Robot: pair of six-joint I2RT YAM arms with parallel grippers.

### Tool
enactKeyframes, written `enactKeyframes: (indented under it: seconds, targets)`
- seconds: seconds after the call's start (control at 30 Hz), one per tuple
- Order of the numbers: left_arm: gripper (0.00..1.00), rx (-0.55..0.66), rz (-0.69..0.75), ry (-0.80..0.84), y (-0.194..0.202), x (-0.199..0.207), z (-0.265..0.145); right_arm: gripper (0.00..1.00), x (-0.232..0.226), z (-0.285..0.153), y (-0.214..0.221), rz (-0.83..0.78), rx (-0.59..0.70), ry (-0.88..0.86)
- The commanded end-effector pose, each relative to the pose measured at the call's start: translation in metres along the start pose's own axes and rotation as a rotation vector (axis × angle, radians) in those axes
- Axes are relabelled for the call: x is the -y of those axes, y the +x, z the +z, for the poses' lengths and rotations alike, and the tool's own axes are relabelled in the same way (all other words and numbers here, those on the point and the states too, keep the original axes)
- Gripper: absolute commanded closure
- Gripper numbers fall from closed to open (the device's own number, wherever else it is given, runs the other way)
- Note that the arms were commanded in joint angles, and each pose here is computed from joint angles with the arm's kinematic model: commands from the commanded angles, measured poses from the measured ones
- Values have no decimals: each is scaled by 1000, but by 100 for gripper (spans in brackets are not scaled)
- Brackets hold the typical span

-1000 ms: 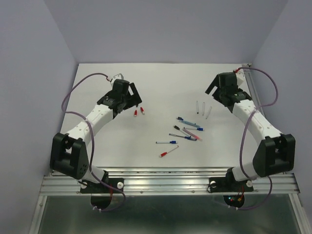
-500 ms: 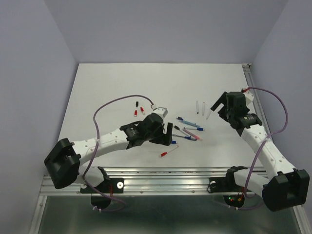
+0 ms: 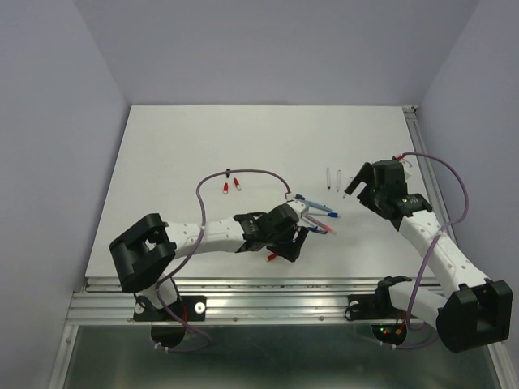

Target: Open the pen caps

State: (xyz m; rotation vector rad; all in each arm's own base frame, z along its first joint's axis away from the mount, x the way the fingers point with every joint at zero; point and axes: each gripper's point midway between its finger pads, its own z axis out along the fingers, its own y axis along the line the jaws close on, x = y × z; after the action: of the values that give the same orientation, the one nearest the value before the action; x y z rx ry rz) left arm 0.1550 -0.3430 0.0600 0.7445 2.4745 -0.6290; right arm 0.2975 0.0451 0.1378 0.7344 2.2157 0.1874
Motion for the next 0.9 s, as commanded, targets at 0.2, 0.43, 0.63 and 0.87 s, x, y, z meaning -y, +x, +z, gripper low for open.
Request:
enactKeyframes:
  seconds: [0.2, 0.43, 0.63, 0.87]
  targets:
    - [34, -22, 88, -114, -9, -7, 25, 0, -2, -2, 10, -27, -19, -45]
    - [58, -77, 107, -143, 5, -11, 32, 0, 3, -4, 12, -25, -19, -27]
    - [73, -109, 128, -112, 18, -2, 33, 0, 5, -8, 11, -27, -17, -27]
    - [100, -59, 118, -77, 8, 10, 20, 0, 0, -23, 9, -20, -4, -82]
